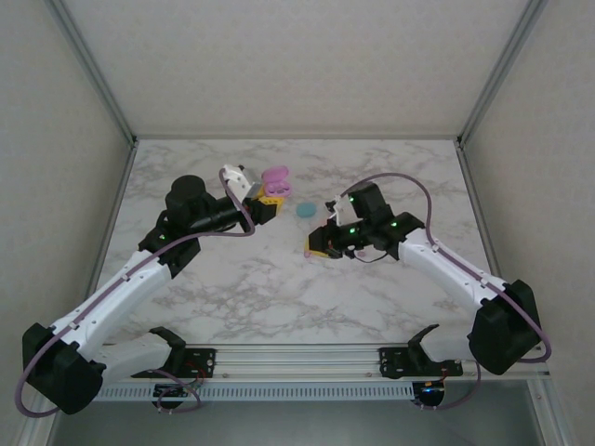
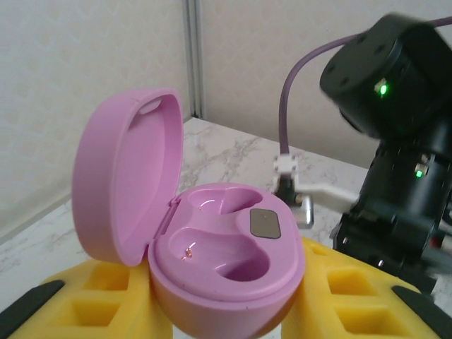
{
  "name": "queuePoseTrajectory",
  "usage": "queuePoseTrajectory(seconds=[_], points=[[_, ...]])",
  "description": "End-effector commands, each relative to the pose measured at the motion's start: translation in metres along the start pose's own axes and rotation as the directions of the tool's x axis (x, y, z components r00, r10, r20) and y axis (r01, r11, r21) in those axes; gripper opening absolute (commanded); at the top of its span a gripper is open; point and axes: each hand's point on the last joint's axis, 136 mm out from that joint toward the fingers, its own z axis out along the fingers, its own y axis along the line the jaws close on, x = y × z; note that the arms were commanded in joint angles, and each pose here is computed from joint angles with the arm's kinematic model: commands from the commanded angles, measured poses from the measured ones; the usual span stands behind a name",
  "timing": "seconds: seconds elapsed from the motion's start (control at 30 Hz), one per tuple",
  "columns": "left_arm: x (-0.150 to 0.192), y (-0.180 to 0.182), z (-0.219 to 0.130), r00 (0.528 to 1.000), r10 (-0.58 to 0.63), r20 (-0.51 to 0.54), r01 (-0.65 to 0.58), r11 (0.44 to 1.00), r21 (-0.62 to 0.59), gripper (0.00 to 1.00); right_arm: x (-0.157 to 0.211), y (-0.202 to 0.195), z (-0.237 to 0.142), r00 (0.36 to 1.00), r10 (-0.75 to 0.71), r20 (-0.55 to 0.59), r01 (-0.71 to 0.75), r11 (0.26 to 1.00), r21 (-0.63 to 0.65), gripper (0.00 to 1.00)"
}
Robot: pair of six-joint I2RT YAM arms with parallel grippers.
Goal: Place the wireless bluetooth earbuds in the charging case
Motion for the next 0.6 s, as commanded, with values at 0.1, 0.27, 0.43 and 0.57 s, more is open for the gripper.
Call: queuePoseTrajectory(seconds=[0.1,0.27,0.43,0.57], points=[[-0.003,0.007,-0.008,1.0,-0.002,0.017,0.002,0.999,-0.034,0.35,0.005,0.07,-0.032,0.984,-0.168,-0.06,0.143,0.942,-0.302,0.15],[0.004,0.006,-0.006,1.0,-0.004,0.0,0.004,1.0,-0.025,0.35,0.003,0.098,-0.047,0.972,-0.232,-0.036,0.201,0.903,-0.381,0.15],[0.01,0.003,-0.003,1.0,0.0,-0.001,0.0,1.0,-0.004,0.35,0.001,0.12,-0.059,0.963,-0.271,-0.006,0.243,0.872,-0.424,0.15],[0.015,0.001,-0.002,1.0,0.013,-0.006,-0.013,1.0,0.009,0.35,-0.003,0.131,-0.066,0.961,-0.277,0.012,0.255,0.869,-0.424,0.16]])
